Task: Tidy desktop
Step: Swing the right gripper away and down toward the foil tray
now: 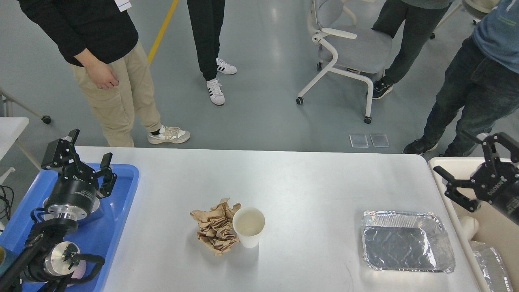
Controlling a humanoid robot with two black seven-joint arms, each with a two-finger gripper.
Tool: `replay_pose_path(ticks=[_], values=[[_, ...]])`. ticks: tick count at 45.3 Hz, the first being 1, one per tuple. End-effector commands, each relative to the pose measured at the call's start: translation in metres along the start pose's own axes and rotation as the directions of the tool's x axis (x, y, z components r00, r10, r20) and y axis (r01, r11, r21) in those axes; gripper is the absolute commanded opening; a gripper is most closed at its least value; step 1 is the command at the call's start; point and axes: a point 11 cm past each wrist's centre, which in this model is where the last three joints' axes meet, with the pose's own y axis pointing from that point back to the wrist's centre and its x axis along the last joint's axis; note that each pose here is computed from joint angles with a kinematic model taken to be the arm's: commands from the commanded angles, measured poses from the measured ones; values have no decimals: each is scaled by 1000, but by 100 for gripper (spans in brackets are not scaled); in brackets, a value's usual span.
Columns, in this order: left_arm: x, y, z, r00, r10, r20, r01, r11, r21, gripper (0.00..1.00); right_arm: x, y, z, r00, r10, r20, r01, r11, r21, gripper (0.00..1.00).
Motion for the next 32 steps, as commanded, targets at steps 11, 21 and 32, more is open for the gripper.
replay_pose_path(ticks=[11,21,32], values=[[-10,-8,1,999,-34,-3,34,999,11,97,-4,43,-10,937,-53,-345,-93,914,-395,100],[-11,-20,-4,999,-46,8,45,999,27,97,8,64,-27,849,-139,-510,-204,804,-559,100],[-15,-28,-20,997,-79,19,77,994,74,97,27,65,-53,772,-7,-636,-378,800,-467,100]])
